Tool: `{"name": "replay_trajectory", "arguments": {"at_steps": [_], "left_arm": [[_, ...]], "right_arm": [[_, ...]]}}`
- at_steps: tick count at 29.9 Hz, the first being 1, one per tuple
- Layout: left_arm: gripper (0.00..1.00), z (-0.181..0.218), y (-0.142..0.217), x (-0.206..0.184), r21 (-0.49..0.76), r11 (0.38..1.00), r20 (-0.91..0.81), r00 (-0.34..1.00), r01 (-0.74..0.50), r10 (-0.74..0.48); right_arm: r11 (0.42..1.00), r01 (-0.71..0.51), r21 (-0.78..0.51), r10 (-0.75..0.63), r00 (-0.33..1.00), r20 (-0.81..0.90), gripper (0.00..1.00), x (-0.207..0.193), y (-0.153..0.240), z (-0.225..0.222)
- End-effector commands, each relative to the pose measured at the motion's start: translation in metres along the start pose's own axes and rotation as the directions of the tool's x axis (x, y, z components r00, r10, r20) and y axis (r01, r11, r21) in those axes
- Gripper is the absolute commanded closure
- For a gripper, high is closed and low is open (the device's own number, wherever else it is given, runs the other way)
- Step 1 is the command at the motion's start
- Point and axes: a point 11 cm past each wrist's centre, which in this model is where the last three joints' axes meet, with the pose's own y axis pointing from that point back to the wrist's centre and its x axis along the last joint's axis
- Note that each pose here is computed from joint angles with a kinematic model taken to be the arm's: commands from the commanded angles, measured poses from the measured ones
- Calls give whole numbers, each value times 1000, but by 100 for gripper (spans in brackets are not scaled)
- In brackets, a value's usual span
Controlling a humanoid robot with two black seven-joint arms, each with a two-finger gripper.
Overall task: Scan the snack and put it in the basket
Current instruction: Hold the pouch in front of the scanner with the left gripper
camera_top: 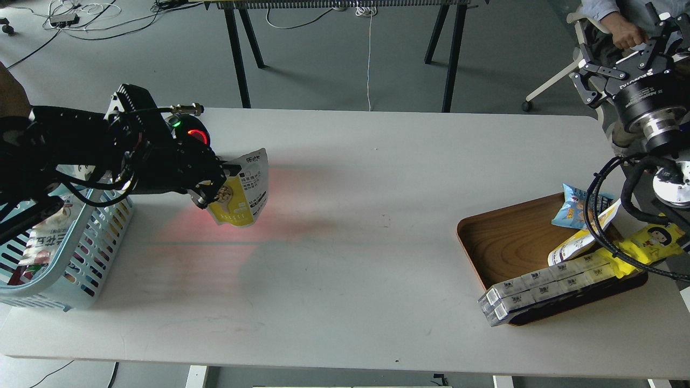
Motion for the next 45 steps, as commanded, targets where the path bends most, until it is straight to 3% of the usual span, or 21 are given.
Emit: {"name": "replay_trajectory", "arguments": {"at_steps": [1, 18, 35, 45], "left_arm": [[100, -1, 1, 1, 0, 1000, 1, 1000, -4, 4], [100, -14, 16, 27, 40, 996, 17, 997, -79, 78], [100, -22, 16, 19, 61, 996, -4, 998, -61, 61], [100, -27, 14, 27, 66, 989, 22, 991, -135, 134]], "right_arm": [[1000, 3, 2, -3, 1000, 1, 4, -1, -1, -1], [1000, 0, 5, 0, 1000, -6, 4, 1, 0, -4], [1000, 1, 6, -1, 1000, -4, 4, 0, -1, -4], [1000, -1, 7, 1, 1000, -7, 4, 1, 0, -5]]}}
